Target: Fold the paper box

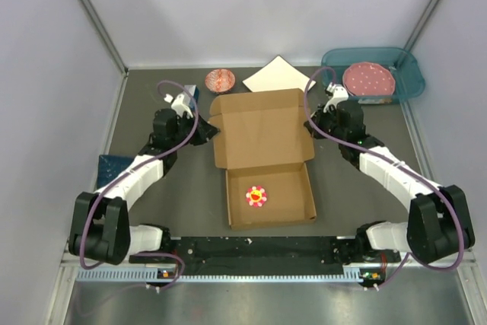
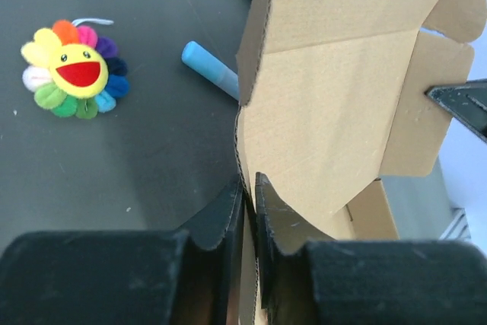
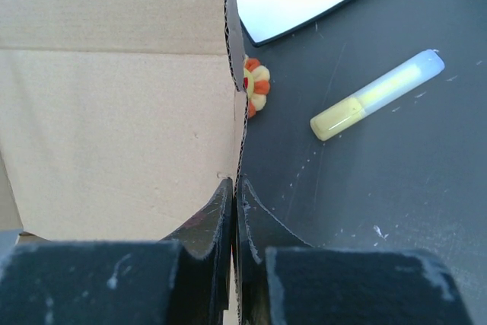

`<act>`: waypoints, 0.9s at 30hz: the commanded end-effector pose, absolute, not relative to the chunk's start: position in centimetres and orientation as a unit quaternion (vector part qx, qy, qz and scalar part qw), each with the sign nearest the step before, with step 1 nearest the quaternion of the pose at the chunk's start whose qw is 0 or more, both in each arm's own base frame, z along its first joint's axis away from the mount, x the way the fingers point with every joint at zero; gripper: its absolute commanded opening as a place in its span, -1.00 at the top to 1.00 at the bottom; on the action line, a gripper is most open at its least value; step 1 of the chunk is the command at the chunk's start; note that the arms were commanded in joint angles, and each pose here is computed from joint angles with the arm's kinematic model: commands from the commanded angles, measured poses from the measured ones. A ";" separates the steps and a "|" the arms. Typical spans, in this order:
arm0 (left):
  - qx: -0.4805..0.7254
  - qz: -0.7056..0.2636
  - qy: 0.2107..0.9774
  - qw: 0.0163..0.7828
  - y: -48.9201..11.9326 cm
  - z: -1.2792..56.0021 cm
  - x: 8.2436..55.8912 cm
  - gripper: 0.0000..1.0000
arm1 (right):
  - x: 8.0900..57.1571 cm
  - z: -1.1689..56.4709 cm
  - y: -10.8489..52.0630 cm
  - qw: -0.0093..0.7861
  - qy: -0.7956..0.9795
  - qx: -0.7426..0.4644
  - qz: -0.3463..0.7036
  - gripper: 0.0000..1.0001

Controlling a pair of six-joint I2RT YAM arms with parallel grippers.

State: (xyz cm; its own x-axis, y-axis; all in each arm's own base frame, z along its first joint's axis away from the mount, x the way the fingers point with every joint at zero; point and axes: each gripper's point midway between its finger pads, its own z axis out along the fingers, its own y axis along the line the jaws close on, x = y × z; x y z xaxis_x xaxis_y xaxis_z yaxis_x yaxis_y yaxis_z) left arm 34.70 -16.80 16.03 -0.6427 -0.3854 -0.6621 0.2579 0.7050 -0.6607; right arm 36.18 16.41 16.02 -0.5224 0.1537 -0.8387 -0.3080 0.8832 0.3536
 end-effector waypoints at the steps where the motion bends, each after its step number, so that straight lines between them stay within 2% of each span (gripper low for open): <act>1: 0.010 -0.367 0.785 0.500 -17.8 19.2 34.9 0.81 | 35.3 18.4 17.4 0.513 0.821 -0.050 0.247 1.00; 2: 0.014 -0.362 0.782 0.507 -18.0 19.3 34.7 0.96 | 35.2 18.2 17.3 0.512 0.823 -0.046 0.242 1.00; 3: 0.024 -0.360 0.780 0.512 -18.7 19.4 34.3 1.00 | 35.0 18.3 17.4 0.513 0.822 -0.046 0.241 1.00; 9: 0.029 -0.318 0.752 0.576 -19.5 20.3 33.8 1.00 | 33.7 18.7 16.9 0.530 0.818 0.014 0.223 1.00; 14: -0.004 -0.274 0.693 0.667 -18.6 22.2 34.0 1.00 | 32.4 17.8 16.5 0.533 0.816 0.074 0.212 1.00; 21: -0.003 -0.250 0.639 0.728 -20.9 23.4 33.0 1.00 | 30.9 16.2 16.7 0.528 0.812 0.131 0.212 1.00; 27: 0.006 -0.235 0.606 0.760 -21.9 22.3 31.2 1.00 | 30.2 16.8 16.5 0.558 0.789 0.145 0.212 1.00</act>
